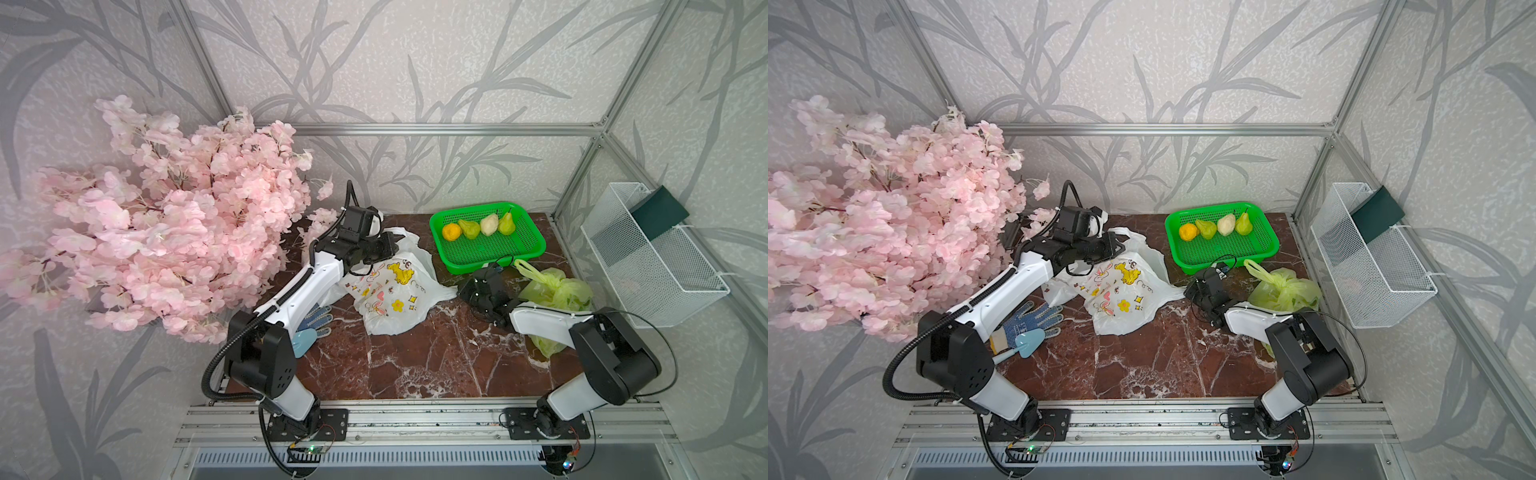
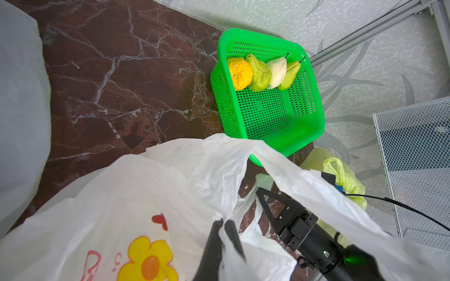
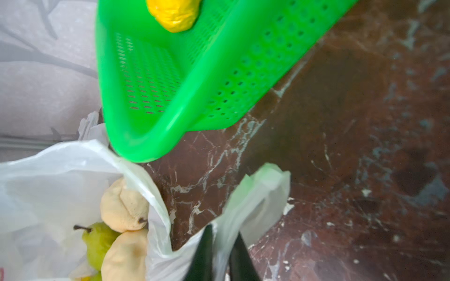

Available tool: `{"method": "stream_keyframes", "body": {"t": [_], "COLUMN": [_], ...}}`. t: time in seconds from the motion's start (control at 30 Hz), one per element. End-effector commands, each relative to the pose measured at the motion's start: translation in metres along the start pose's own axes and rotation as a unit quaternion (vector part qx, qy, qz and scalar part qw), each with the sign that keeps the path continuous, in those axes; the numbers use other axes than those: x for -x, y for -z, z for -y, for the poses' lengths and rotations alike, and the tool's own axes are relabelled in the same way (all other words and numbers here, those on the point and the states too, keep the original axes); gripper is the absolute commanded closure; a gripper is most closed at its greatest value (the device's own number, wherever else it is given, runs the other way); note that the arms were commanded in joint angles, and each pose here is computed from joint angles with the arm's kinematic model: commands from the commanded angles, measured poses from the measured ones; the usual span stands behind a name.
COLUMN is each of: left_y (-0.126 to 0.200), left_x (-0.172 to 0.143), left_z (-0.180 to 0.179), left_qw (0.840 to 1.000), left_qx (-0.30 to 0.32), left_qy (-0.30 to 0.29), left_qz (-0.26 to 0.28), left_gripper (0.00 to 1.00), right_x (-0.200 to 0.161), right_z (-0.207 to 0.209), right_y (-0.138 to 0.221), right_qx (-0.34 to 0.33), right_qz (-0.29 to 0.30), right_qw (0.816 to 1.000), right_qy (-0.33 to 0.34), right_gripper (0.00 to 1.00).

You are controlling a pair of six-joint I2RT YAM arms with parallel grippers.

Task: Place the pears into plastic bags & tie knots
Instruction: Place the plastic bag at the center of the board.

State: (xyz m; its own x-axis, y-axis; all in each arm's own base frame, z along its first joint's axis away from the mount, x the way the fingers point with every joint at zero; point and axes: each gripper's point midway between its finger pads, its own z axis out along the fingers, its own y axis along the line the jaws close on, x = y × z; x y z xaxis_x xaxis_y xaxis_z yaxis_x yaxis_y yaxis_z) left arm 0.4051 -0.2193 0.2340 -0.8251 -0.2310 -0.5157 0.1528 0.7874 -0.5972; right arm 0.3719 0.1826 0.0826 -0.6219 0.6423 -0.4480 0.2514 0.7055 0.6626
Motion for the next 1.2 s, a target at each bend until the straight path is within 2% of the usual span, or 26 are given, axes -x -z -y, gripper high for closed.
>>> {"method": "stream_keyframes", "body": {"t": [0.0, 0.17, 0.27, 0.33, 0.43, 0.57, 0.63, 0.73, 0.87, 0.93, 0.97, 1.0, 1.07, 1.17], "left_y": [0.020, 0.040, 0.060, 0.076, 0.092, 0.099, 0.096, 0.087, 0.061, 0.049, 0.045, 0.042, 0.041, 0.046], "left_x": [0.007, 0.014, 0.019, 0.022, 0.020, 0.005, -0.004, -0.015, -0.025, -0.030, -0.031, -0.032, -0.035, -0.037], "left_z": [0.001, -0.005, -0.006, -0.005, -0.001, 0.013, 0.030, 0.056, 0.070, 0.072, 0.074, 0.075, 0.080, 0.088], "left_qw": [1.000, 0.999, 0.997, 0.996, 0.995, 0.994, 0.993, 0.990, 0.988, 0.989, 0.988, 0.987, 0.984, 0.977], "left_qx": [0.011, 0.034, 0.045, 0.051, 0.048, 0.020, -0.011, -0.065, -0.100, -0.110, -0.115, -0.119, -0.126, -0.145], "left_qy": [-0.014, -0.029, -0.031, -0.032, -0.025, -0.010, -0.008, 0.002, -0.014, -0.031, -0.046, -0.062, -0.097, -0.137], "left_qz": [0.019, 0.030, 0.048, 0.067, 0.084, 0.103, 0.114, 0.127, 0.114, 0.099, 0.092, 0.088, 0.078, 0.070], "left_gripper": [1.00, 1.00, 1.00, 1.00, 1.00, 1.00, 1.00, 1.00, 1.00, 1.00, 1.00, 1.00, 1.00, 1.00], "right_x": [0.030, 0.052, 0.071, 0.075, 0.081, 0.093, 0.098, 0.111, 0.133, 0.140, 0.142, 0.144, 0.155, 0.168], "right_z": [-0.056, -0.120, -0.170, -0.206, -0.249, -0.273, -0.276, -0.266, -0.213, -0.184, -0.176, -0.172, -0.169, -0.173], "right_y": [0.028, 0.073, 0.106, 0.127, 0.155, 0.182, 0.191, 0.200, 0.178, 0.165, 0.164, 0.166, 0.181, 0.206], "right_qx": [0.074, 0.110, 0.144, 0.173, 0.212, 0.238, 0.244, 0.234, 0.166, 0.129, 0.113, 0.102, 0.073, 0.053], "right_qz": [0.048, 0.039, 0.036, 0.008, -0.026, -0.015, -0.004, 0.016, 0.029, 0.017, 0.016, 0.017, 0.036, 0.066], "right_qw": [0.995, 0.978, 0.951, 0.926, 0.899, 0.885, 0.884, 0.892, 0.929, 0.940, 0.941, 0.938, 0.929, 0.911], "right_qy": [0.049, 0.173, 0.272, 0.337, 0.382, 0.400, 0.399, 0.386, 0.331, 0.314, 0.320, 0.332, 0.362, 0.403], "right_gripper": [0.95, 1.00, 1.00, 1.00, 1.00, 1.00, 1.00, 1.00, 1.00, 0.91, 0.86, 0.81, 0.64, 0.50]}}
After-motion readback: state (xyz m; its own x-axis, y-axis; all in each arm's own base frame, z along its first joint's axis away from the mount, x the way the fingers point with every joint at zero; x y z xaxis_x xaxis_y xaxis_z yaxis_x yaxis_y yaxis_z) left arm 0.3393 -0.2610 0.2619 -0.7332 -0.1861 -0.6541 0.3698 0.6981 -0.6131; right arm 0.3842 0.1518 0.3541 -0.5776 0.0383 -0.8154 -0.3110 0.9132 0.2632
